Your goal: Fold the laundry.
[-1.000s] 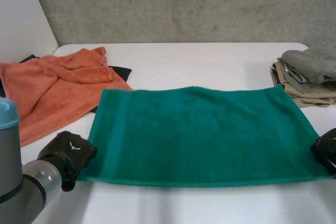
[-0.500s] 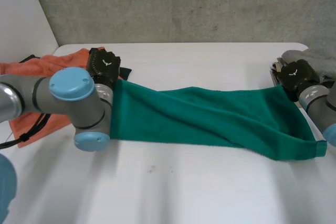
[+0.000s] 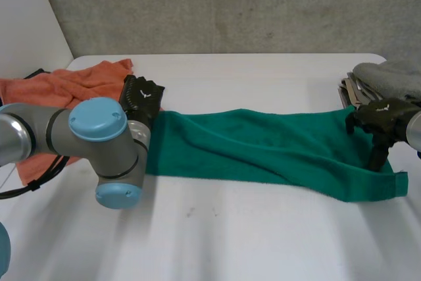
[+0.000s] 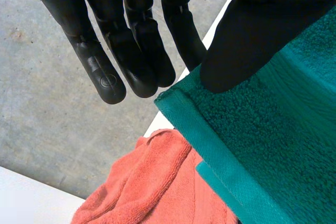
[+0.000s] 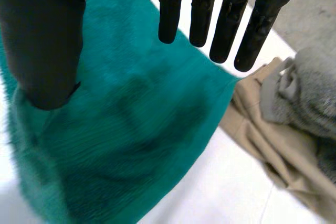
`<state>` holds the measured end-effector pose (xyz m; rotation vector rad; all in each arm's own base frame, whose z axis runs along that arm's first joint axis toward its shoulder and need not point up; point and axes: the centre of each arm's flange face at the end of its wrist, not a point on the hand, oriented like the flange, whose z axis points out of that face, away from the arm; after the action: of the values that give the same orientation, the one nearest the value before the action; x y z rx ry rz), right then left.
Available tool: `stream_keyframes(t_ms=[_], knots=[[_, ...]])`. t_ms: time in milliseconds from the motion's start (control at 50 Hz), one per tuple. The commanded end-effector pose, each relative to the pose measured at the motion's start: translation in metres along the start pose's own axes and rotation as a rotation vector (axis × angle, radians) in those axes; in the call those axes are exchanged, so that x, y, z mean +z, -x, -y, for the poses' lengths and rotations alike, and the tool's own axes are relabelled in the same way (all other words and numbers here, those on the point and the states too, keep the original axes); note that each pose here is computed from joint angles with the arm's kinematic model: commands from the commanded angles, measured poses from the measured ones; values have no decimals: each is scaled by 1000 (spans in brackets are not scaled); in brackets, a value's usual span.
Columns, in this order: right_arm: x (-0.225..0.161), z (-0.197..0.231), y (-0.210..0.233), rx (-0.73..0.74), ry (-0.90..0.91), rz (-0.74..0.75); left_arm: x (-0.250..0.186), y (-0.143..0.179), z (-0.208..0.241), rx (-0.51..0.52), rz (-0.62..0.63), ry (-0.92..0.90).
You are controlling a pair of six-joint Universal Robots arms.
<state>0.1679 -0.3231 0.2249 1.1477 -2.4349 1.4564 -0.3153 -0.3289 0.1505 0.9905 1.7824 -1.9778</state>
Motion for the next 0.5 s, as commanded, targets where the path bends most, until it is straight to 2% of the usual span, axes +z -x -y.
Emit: stream_keyframes(t_ms=[20, 240, 320, 400, 500], knots=[[-13, -19, 13, 48, 116, 87, -2, 3, 1, 0, 1, 1], [-18, -28, 23, 59, 150, 123, -2, 3, 2, -1, 4, -2], [-27, -12, 13, 35, 93, 72, -2, 3, 2, 1, 2, 0], [-56, 18, 1, -3, -13, -18, -2, 3, 1, 1, 3, 1], [-65, 17, 3, 4, -7, -16, 2, 7, 3, -4, 15, -6]])
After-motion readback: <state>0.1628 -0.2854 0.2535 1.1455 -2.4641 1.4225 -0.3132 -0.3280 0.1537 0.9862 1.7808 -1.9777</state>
